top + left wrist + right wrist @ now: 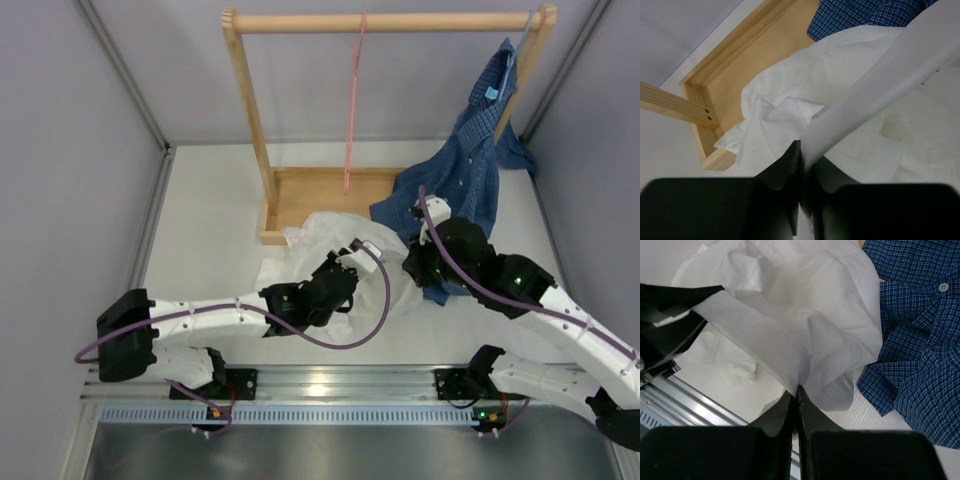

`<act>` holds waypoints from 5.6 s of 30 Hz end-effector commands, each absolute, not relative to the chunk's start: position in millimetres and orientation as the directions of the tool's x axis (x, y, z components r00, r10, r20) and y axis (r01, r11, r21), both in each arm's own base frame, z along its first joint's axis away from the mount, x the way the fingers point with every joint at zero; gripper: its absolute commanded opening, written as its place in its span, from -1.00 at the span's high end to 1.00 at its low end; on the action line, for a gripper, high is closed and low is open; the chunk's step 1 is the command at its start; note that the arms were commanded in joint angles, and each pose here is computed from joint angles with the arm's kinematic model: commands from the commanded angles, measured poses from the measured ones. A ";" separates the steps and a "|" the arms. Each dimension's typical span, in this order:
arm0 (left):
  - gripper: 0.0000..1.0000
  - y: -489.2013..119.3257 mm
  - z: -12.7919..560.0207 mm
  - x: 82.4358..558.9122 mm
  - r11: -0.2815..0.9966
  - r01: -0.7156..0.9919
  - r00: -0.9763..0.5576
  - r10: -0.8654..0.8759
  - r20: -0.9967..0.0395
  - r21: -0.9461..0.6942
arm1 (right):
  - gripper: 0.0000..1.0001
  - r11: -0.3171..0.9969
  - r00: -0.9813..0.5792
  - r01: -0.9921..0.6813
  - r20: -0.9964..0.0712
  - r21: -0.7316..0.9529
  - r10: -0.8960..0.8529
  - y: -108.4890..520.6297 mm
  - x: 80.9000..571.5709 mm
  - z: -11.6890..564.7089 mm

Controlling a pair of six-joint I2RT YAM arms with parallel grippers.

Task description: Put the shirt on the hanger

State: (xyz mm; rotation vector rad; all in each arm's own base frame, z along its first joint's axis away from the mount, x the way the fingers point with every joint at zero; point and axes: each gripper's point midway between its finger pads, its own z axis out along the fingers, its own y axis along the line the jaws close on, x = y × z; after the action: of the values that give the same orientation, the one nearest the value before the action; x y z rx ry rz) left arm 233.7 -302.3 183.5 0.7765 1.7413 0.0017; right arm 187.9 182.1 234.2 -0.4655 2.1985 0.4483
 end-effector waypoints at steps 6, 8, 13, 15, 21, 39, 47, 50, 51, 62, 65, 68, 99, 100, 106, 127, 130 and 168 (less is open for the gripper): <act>1.00 -295.1 258.6 246.8 0.881 0.358 -0.089 0.361 -0.928 0.309 | 1.00 0.795 -0.470 -0.573 -0.875 0.199 -0.120 197.2 192.8 278.5; 1.00 -285.0 308.2 248.3 0.921 0.301 -0.084 0.283 -0.956 0.246 | 1.00 0.732 -0.377 -0.648 -0.924 0.210 -0.068 208.9 190.0 319.4; 1.00 -256.2 445.0 232.8 0.944 0.329 0.006 -0.031 -0.999 -0.028 | 1.00 0.618 -0.144 -0.773 -0.988 0.145 0.053 214.7 174.4 449.3; 1.00 -252.7 493.0 225.5 0.919 0.391 0.066 -0.074 -0.995 -0.042 | 1.00 0.611 -0.104 -0.783 -0.993 0.118 0.059 217.6 177.0 474.1; 1.00 -298.6 463.6 221.1 0.853 0.521 -0.011 0.054 -0.998 0.041 | 1.00 0.672 -0.116 -0.730 -0.992 0.123 0.056 210.8 189.0 492.0; 1.00 -272.7 158.7 198.8 0.841 0.499 -0.627 0.185 -0.757 -0.208 | 0.31 0.732 -0.539 -0.616 -0.833 0.291 -0.123 218.2 180.1 198.3; 1.00 -288.1 164.1 195.7 0.817 0.515 -0.652 0.176 -0.737 -0.261 | -0.54 0.672 -0.525 -0.687 -0.829 0.278 -0.194 234.9 178.6 183.9; 1.00 -292.2 177.4 194.3 0.796 0.534 -0.640 0.159 -0.752 -0.286 | -0.43 0.702 -0.515 -0.677 -0.824 0.224 -0.234 233.7 190.6 169.0; 1.00 -292.9 181.1 193.7 0.790 0.541 -0.633 0.157 -0.758 -0.289 | -0.33 0.695 -0.504 -0.688 -0.828 0.211 -0.247 235.9 192.3 169.9; -0.14 -277.6 168.7 182.4 0.780 0.565 -0.624 0.189 -0.758 -0.270 | 1.00 0.788 -0.479 -0.601 -0.850 0.136 -0.219 228.5 221.5 187.3; 0.02 -270.6 156.7 181.8 0.793 0.566 -0.610 0.217 -0.762 -0.227 | 1.00 0.795 -0.497 -0.590 -0.839 0.141 -0.221 228.6 222.1 190.9; 0.14 -273.2 150.6 180.4 0.810 0.567 -0.577 0.257 -0.776 -0.153 | 1.00 0.797 -0.507 -0.585 -0.835 0.150 -0.215 231.0 223.0 196.5; 1.00 -279.9 182.1 183.9 0.845 0.472 -0.536 0.049 -0.842 -0.251 | -0.39 0.905 -0.299 -0.400 -0.954 0.144 0.020 233.8 291.9 416.3; 1.00 -280.1 179.8 183.3 0.845 0.472 -0.541 0.052 -0.839 -0.252 | -0.39 0.917 -0.289 -0.381 -0.957 0.117 0.002 232.8 298.9 418.9; 1.00 -279.8 168.7 177.3 0.837 0.483 -0.564 0.073 -0.823 -0.257 | -0.08 0.936 -0.274 -0.351 -0.957 0.007 -0.096 228.1 339.8 433.9; 1.00 -279.2 170.4 172.0 0.822 0.496 -0.571 0.068 -0.818 -0.279 | 0.85 0.909 -0.323 -0.413 -0.926 -0.046 -0.194 239.7 372.2 403.8; 1.00 -278.6 170.2 171.9 0.824 0.489 -0.575 0.059 -0.816 -0.285 | 0.85 0.910 -0.301 -0.412 -0.937 -0.039 -0.176 238.7 371.6 411.6; 1.00 -264.5 188.8 212.2 0.891 0.270 -0.640 -0.116 -0.760 -0.364 | 1.00 0.843 -0.116 -0.527 -0.992 0.109 0.055 216.2 323.8 490.8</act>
State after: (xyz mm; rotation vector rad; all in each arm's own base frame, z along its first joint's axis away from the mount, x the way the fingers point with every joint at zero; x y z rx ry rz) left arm 199.5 -262.6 169.2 0.1801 2.2231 -0.5316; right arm 352.5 228.1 451.1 -0.3698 1.7541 0.4417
